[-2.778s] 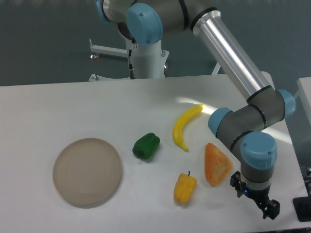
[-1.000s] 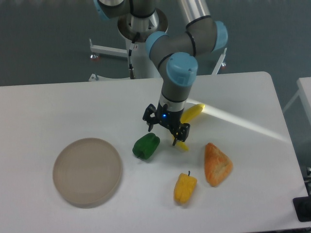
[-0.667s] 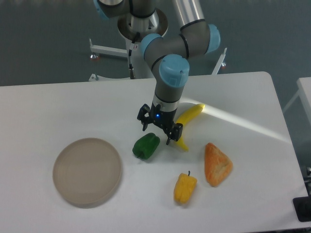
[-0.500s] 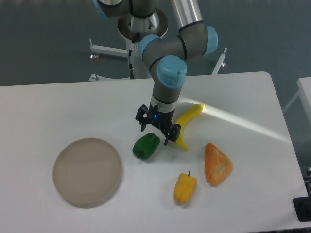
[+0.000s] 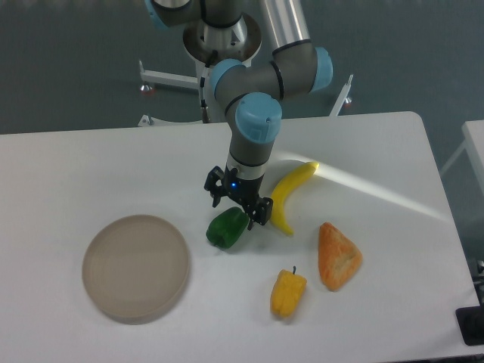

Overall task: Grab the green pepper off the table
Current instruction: 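Lower the gripper onto the green pepper and close it, then lift the green pepper and carry it toward the orange item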

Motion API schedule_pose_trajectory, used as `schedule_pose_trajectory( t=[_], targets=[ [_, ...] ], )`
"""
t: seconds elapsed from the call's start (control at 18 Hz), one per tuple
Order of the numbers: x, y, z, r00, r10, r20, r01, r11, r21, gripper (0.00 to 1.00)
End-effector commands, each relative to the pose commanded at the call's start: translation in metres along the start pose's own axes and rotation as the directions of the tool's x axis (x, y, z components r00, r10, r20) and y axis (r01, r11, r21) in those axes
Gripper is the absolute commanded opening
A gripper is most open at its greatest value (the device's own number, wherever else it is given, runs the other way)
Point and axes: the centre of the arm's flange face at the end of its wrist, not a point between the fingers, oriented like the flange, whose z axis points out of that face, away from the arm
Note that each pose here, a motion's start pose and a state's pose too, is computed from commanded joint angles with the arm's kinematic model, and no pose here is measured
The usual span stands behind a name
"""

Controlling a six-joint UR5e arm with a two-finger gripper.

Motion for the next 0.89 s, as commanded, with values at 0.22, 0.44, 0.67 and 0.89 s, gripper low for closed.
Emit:
schedule_pose_trajectory(
  t=[0.22, 0.44, 0.67, 0.89],
  targets=[
    [0.005, -0.003, 0.009, 1.0, 0.006, -0.011, -0.006, 1.0, -0.01, 1.0],
    [0.002, -0.007, 0.009, 1.0, 0.006, -0.007, -0.006, 1.0, -0.005, 0.83],
    [0.001, -0.008, 0.01, 1.0, 0.017, -0.008, -0.017, 1.0, -0.004, 0.39],
    [-0.006, -0.012, 0.002, 1.0, 0.019, 0.008, -0.019, 1.0, 0.006, 0.35]
  ],
)
